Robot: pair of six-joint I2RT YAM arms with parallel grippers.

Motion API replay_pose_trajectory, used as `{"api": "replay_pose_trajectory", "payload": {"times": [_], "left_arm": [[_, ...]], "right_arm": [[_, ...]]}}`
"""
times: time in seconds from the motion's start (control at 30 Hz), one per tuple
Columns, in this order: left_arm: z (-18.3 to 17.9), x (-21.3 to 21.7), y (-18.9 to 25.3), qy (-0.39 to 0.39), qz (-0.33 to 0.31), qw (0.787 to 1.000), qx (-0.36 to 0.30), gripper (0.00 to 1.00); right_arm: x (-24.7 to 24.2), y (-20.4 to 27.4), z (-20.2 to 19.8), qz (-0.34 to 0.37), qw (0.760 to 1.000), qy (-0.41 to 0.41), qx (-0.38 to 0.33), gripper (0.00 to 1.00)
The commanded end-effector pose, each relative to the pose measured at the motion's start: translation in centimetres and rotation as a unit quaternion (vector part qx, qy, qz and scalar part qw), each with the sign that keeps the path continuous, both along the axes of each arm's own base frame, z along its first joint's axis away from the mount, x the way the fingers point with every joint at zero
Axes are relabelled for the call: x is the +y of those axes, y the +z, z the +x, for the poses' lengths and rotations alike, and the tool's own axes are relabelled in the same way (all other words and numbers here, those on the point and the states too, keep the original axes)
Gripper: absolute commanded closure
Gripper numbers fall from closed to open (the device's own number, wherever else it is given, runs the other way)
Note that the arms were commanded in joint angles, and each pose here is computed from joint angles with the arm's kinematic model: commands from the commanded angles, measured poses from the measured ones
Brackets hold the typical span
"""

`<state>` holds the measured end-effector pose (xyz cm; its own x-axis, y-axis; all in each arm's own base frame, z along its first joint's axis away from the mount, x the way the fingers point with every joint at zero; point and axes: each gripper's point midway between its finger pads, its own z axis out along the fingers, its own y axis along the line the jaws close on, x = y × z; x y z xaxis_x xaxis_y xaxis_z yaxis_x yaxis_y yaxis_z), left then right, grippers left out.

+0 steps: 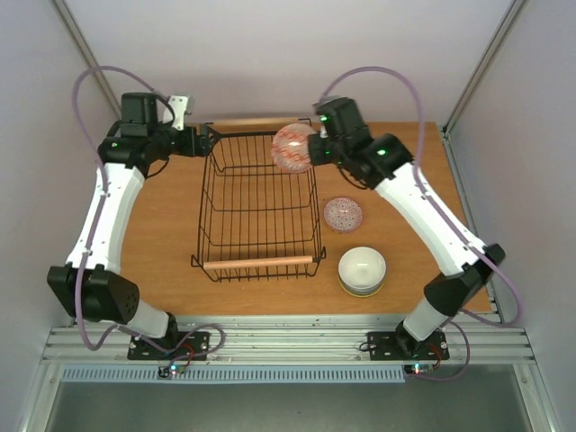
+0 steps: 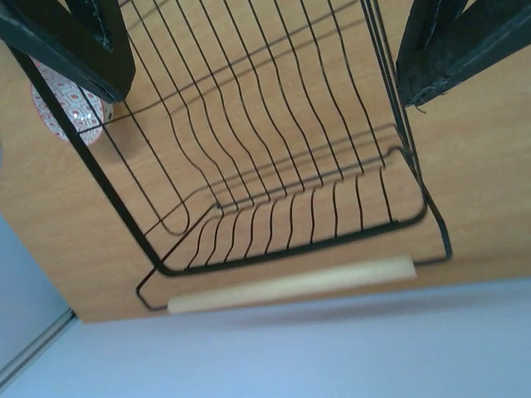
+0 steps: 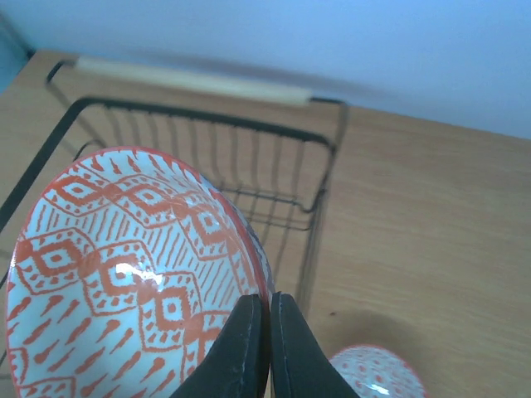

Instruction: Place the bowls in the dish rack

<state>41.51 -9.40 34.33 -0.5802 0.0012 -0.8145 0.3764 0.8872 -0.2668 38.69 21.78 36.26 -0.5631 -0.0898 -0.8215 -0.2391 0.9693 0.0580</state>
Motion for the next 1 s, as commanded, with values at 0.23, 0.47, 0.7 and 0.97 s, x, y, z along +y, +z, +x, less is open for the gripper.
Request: {"api": "replay_pose_trajectory", "payload": {"times": [0.23, 0.47, 0.7, 0.97], "left_arm": [[-1.1, -2.3, -4.0, -0.01, -0.017, 0.998, 0.065, 0.17], [-1.7, -3.6, -4.4, -0.038, -0.029, 0.996, 0.071, 0.18], [-2.6, -4.8, -4.9, -0.072, -0.056, 0.993, 0.071, 0.19], [-2.9, -5.0, -4.7, -0.082, -0.059, 0.993, 0.062, 0.19]], "right_arm": [[8.2, -1.8, 0.0, -0.039, 0.997, 0.07, 0.004, 0.99], [11.0, -2.3, 0.7, -0.043, 0.995, 0.088, 0.007, 0.99], [13.0, -3.0, 1.3, -0.03, 0.994, 0.102, 0.017, 0.99], [13.9, -3.0, 1.0, -0.033, 0.993, 0.109, 0.015, 0.99]]}}
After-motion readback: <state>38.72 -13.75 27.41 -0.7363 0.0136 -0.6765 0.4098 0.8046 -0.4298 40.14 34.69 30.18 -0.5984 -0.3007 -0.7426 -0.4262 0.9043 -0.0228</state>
